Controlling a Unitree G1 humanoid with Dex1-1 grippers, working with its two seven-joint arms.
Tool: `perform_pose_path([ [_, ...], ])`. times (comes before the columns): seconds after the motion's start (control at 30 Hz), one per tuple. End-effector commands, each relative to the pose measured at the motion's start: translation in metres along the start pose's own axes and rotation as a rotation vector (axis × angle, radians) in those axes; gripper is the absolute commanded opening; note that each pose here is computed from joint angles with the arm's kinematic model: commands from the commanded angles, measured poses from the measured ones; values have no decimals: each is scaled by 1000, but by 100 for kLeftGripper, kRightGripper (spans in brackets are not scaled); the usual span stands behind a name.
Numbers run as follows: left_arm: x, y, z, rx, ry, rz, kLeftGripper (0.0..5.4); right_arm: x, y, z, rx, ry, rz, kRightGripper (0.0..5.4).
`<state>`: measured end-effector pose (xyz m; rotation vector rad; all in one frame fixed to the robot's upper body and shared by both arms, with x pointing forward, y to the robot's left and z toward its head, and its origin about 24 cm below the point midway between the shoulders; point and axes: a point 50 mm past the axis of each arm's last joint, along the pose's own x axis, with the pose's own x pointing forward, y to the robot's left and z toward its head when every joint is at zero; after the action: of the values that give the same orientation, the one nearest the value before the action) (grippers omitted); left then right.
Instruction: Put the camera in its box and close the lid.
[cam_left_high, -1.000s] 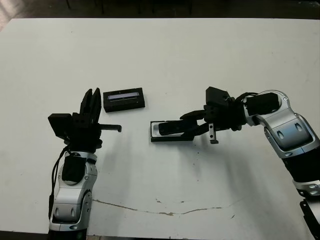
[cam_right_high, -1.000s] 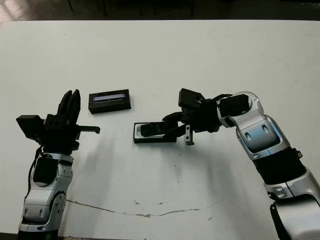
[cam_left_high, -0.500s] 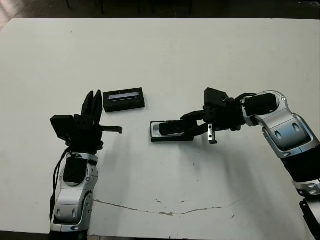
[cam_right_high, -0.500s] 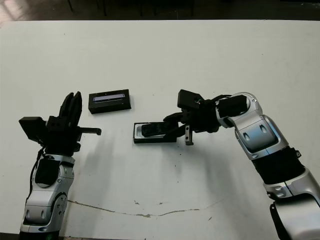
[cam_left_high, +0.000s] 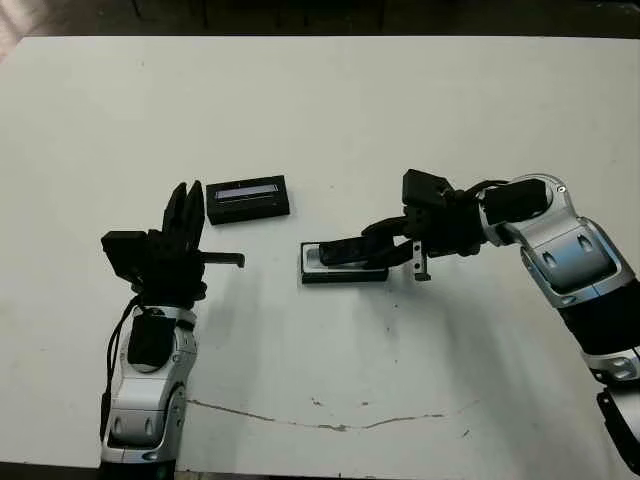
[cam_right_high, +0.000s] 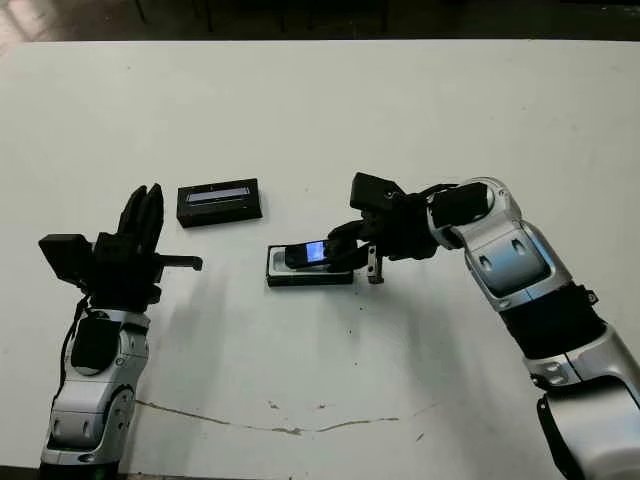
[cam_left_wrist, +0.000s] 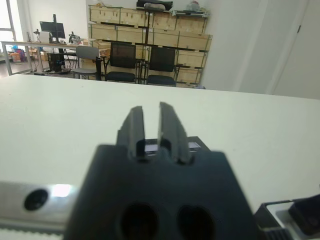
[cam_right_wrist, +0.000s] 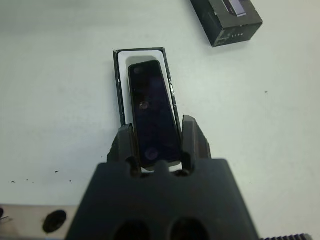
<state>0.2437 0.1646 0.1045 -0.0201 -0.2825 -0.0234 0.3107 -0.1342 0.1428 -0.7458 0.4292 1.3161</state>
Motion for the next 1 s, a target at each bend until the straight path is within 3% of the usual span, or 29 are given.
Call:
perform_pose_path([
  [0.03,-5,2,-5,13,33,12,0,1,1,-2,-2,29,20,19],
  [1.0,-8,-2,-9,-5,60,24,0,22,11,12,-129,117,102,19],
])
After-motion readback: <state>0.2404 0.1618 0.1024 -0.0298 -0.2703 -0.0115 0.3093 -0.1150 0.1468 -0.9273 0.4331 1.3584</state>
